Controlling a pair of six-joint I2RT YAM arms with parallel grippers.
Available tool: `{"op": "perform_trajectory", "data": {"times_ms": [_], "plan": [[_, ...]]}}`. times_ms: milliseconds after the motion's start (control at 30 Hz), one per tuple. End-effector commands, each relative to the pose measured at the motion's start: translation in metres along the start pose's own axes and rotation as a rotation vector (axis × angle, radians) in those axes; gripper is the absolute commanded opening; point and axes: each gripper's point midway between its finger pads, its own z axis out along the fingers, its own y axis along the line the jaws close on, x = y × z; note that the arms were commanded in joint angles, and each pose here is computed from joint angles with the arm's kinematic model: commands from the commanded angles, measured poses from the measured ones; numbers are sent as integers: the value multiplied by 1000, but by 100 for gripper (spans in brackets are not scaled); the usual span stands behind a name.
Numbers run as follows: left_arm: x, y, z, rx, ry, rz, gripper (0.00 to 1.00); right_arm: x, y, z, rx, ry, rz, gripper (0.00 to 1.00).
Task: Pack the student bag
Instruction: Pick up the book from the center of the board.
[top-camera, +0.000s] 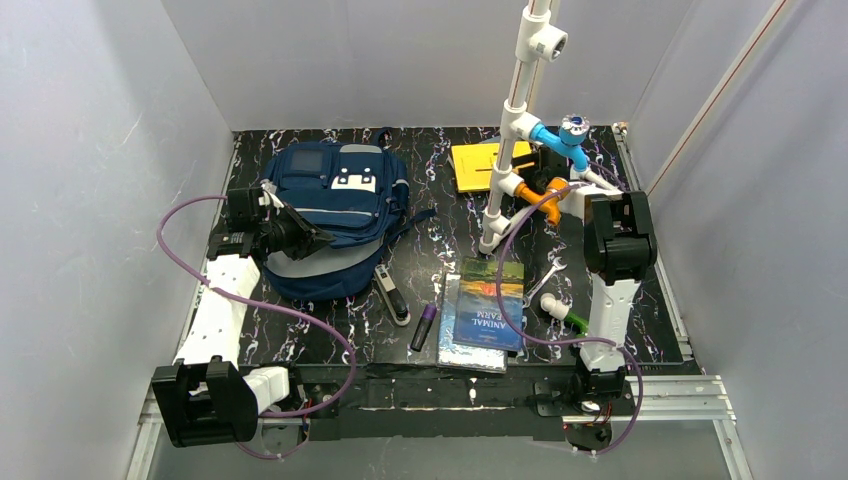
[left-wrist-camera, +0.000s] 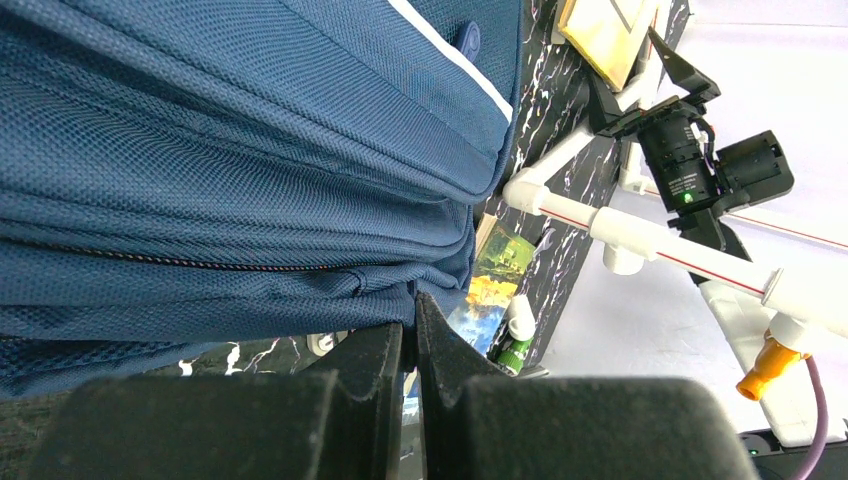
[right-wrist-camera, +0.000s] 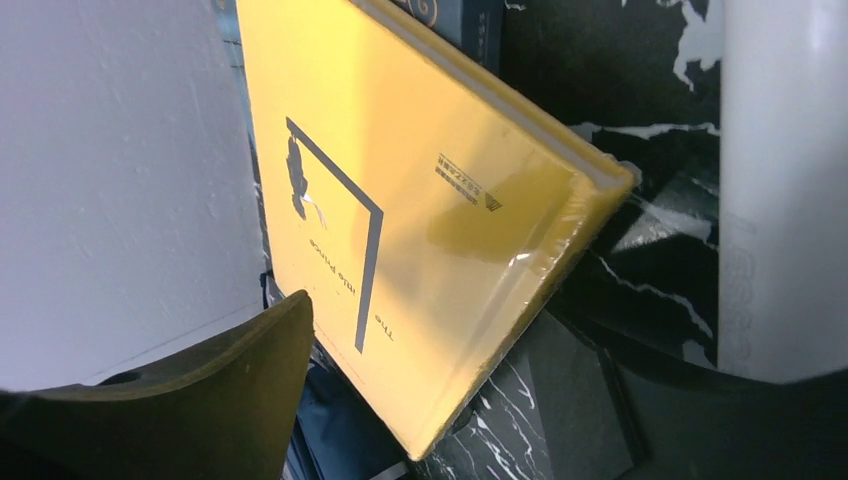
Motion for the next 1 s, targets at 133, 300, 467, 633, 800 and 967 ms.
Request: {"op": "perform_trajectory", "data": {"times_ms": [133,300,467,633,800,967], "plan": [[3,-15,-10,59,6,30,0,-4,-39,27,-51,-48,-17,73],[3,-16,-11,56,9,28,0,-5,-50,34,-60,-49,-26,69],[3,-16,-13,45,6,31,0,-2,-59,41,-53,-28,-9,66],[2,-16,-15,38,1,29,0,-1,-58,48,-76,-9,-38,45],[1,-16,-16,32,2,23,0,1,-29,42,-258,58,-64,17],[0,-15,-18,6,7,34,0,-13,22,-2,-490,52,-73,1]]}}
